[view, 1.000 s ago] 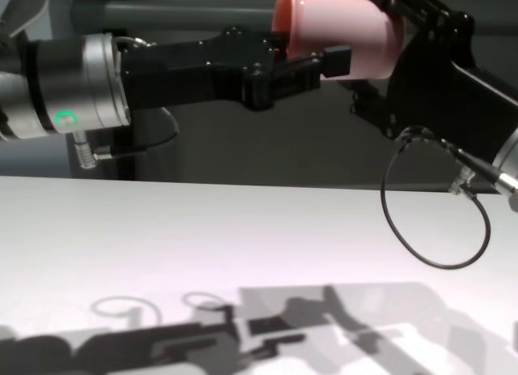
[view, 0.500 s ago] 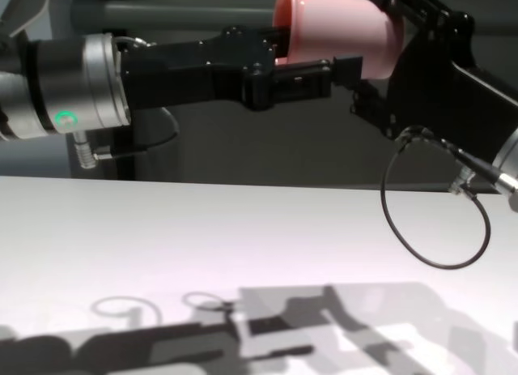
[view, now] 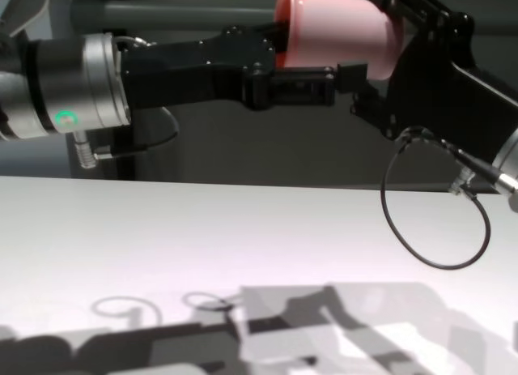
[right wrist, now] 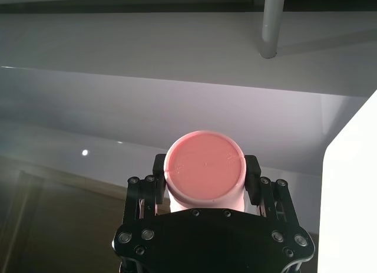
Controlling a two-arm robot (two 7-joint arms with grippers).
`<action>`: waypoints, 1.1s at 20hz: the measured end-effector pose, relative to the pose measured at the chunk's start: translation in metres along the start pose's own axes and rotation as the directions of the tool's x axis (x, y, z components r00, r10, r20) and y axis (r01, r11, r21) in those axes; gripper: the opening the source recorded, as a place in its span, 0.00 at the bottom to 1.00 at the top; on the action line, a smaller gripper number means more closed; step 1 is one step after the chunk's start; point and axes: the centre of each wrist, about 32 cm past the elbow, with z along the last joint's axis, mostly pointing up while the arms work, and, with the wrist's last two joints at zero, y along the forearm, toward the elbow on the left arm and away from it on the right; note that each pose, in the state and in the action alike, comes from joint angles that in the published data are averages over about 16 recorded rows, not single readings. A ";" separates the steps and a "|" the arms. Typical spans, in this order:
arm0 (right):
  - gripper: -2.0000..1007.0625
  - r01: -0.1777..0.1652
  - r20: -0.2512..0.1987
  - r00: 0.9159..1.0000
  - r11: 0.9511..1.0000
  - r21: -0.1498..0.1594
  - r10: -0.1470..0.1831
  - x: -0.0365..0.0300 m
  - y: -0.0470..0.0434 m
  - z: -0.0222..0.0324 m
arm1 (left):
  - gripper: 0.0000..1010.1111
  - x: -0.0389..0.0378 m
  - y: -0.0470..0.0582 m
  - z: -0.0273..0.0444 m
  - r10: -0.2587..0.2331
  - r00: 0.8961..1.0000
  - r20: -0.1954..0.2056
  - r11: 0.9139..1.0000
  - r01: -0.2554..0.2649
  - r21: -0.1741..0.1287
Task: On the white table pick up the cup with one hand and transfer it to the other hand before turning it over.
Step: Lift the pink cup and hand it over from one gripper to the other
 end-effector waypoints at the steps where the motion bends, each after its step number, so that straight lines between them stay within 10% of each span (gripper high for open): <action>1: 0.76 0.000 0.000 1.000 1.000 0.000 0.000 0.0000 0.0000 0.0000 | 0.92 -0.0001 0.000 -0.0001 -0.001 1.000 0.000 1.000 0.001 0.000; 12: 0.76 0.001 0.000 1.000 1.000 0.000 -0.001 0.0000 0.0000 0.0000 | 0.99 -0.0044 0.007 -0.0022 0.011 1.000 -0.007 1.000 -0.011 0.002; 22: 0.76 0.001 0.000 1.000 1.000 0.000 -0.001 0.0000 0.0000 0.0000 | 0.99 -0.0175 0.039 -0.0012 0.104 0.994 -0.018 0.995 -0.104 0.010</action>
